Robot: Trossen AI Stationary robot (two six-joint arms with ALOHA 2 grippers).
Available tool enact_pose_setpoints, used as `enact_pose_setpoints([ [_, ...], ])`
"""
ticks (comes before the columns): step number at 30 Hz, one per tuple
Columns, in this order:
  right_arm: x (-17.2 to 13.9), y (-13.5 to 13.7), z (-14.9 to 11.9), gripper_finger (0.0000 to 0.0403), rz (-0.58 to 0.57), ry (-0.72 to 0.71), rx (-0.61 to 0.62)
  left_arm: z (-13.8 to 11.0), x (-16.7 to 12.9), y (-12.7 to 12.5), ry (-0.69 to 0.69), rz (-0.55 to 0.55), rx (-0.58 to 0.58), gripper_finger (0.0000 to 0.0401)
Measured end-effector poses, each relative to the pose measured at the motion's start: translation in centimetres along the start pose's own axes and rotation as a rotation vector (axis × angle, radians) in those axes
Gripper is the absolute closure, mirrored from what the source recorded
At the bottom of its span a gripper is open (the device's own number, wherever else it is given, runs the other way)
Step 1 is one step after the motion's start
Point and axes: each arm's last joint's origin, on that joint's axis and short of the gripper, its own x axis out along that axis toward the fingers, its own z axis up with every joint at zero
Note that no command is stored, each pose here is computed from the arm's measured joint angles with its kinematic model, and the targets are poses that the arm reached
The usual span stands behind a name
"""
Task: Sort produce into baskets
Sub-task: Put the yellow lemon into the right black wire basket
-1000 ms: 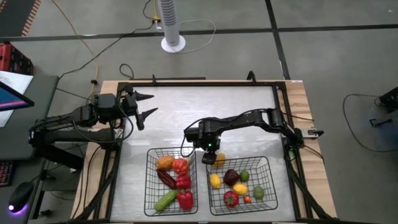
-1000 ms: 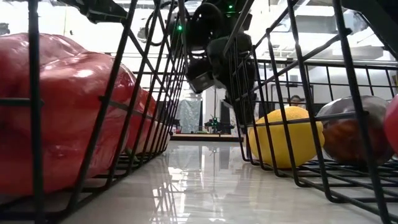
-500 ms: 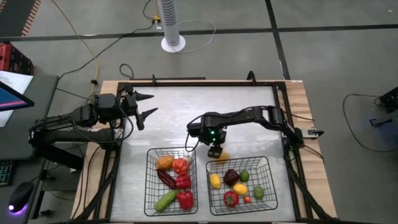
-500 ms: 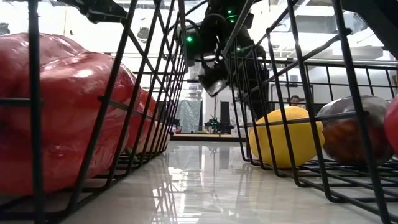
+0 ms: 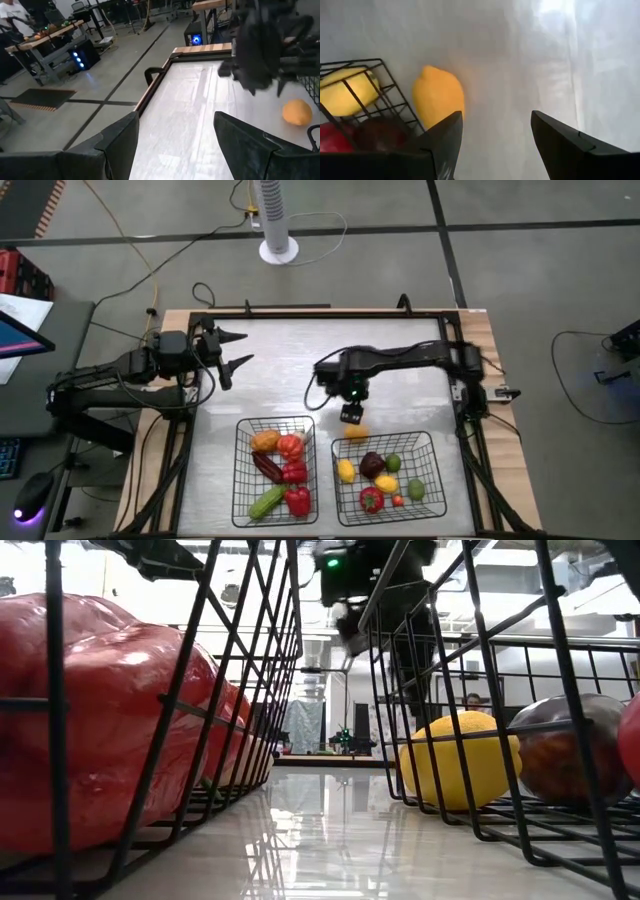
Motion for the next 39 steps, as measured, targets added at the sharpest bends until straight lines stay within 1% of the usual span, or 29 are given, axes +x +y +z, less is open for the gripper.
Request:
enact_pose_setpoints([
  [4,0.4,0.1,-2.2,0.0138,0.036,-0.169,0.023,0.0,0.0,0.0,0.000,0.000,-0.010,0.0155],
  [7,1.4,0.7,-3.9,0.0138,0.054,-0.248,0.006,0.0,0.0,0.0,-0.003,0.001,-0.018,0.0155],
  [10,2.0,0.9,-5.2,0.0138,0.020,-0.282,-0.005,0.1,0.0,0.0,-0.013,0.002,-0.028,0.0155],
  [13,2.6,0.6,-5.7,0.0138,-0.012,-0.256,0.008,0.2,0.0,0.0,-0.016,0.003,-0.031,0.0155],
  [15,2.6,0.5,-5.5,0.0138,0.002,-0.266,0.024,0.2,0.0,0.0,-0.016,0.003,-0.032,0.0155],
  [20,2.4,-0.2,-5.4,0.0137,0.078,-0.248,0.028,0.1,0.0,0.0,-0.014,0.002,-0.029,0.0155],
  [23,2.3,-0.5,-5.2,0.0130,0.112,-0.251,0.034,0.1,0.0,0.0,-0.013,0.003,-0.029,0.0155],
  [27,2.6,-0.2,-4.4,0.0102,0.167,-0.297,0.013,0.1,0.0,0.0,-0.008,0.002,-0.027,0.0155],
  [31,3.1,0.4,-3.5,0.0059,0.181,-0.317,-0.008,0.1,0.0,0.0,-0.007,0.002,-0.026,0.0155],
  [33,3.8,0.4,-3.2,0.0041,0.186,-0.289,-0.010,0.1,0.0,0.0,-0.006,0.001,-0.026,0.0155],
  [35,3.9,0.8,-2.8,0.0028,0.204,-0.293,-0.024,0.0,0.1,0.0,0.000,0.004,-0.019,0.0155],
  [37,4.7,0.9,-2.6,0.0021,0.211,-0.258,-0.026,0.0,0.3,-0.1,0.011,0.005,-0.015,0.0155],
  [39,5.2,1.1,-2.6,0.0019,0.241,-0.217,-0.029,-0.1,0.5,-0.1,0.021,0.004,-0.012,0.0155],
])
